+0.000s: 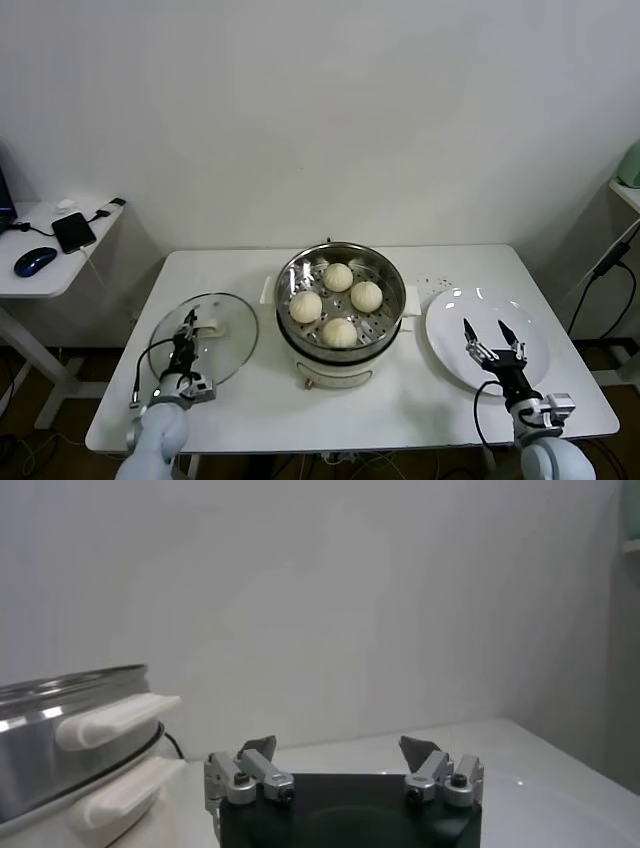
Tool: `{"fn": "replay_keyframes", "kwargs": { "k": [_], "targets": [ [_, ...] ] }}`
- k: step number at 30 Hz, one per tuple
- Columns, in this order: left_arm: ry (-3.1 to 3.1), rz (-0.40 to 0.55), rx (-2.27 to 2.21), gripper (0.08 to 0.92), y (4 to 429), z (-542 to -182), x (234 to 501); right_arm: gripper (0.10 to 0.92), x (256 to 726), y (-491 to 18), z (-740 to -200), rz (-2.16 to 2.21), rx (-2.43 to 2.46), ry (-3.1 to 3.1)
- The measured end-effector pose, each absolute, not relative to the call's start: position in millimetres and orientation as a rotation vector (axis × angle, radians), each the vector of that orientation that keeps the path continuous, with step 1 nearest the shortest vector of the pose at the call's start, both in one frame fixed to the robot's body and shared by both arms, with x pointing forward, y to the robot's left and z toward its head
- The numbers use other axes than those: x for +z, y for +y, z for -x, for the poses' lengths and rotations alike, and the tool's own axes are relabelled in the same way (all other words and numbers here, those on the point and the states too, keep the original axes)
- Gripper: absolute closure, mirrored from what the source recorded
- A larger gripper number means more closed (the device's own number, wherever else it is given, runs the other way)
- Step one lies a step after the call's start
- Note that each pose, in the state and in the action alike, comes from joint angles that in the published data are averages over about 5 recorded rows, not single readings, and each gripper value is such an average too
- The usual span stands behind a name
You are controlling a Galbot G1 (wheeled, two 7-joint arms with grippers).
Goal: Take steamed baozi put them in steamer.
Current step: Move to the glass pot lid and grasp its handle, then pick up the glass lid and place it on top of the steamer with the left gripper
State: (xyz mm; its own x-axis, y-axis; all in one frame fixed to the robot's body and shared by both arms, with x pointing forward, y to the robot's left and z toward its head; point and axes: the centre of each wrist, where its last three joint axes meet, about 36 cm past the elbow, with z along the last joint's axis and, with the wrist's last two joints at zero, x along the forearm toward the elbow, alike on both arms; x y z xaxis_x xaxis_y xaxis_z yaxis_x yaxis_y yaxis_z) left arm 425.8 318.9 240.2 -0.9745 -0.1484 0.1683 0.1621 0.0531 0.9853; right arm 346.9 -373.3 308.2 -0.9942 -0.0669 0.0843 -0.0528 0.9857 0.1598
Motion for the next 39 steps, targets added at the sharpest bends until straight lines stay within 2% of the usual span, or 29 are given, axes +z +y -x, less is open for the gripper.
{"fn": "replay_keyframes", "kwargs": {
  "k": [3,6,12,17,26,33,39],
  "targets": [
    [-2.103,0.006,-2.017,0.803,319,-426,239,0.2,308,-373,-347,-0.092,-0.241,-3.041],
    [-2.105,-0.006,-2.011,0.836,318,-427,239,0.199,308,-373,-347,-0.093,-0.241,-3.042],
    [-2.111,-0.039,-1.969,0.836,312,-422,242,0.2,310,-372,-347,-0.095,-0.244,-3.047],
    [-2.107,-0.102,-1.94,0.836,302,-415,257,0.199,311,-372,-347,-0.093,-0.245,-3.049],
    [-2.025,-0.304,-1.938,0.836,278,-399,307,0.199,311,-368,-345,-0.091,-0.261,-3.052],
    [-1.935,-0.457,-1.925,0.836,258,-388,356,0.199,314,-367,-342,-0.091,-0.265,-3.057],
    [-1.947,-0.538,-1.89,0.836,230,-384,402,0.2,318,-368,-339,-0.083,-0.262,-3.059]
  ]
}}
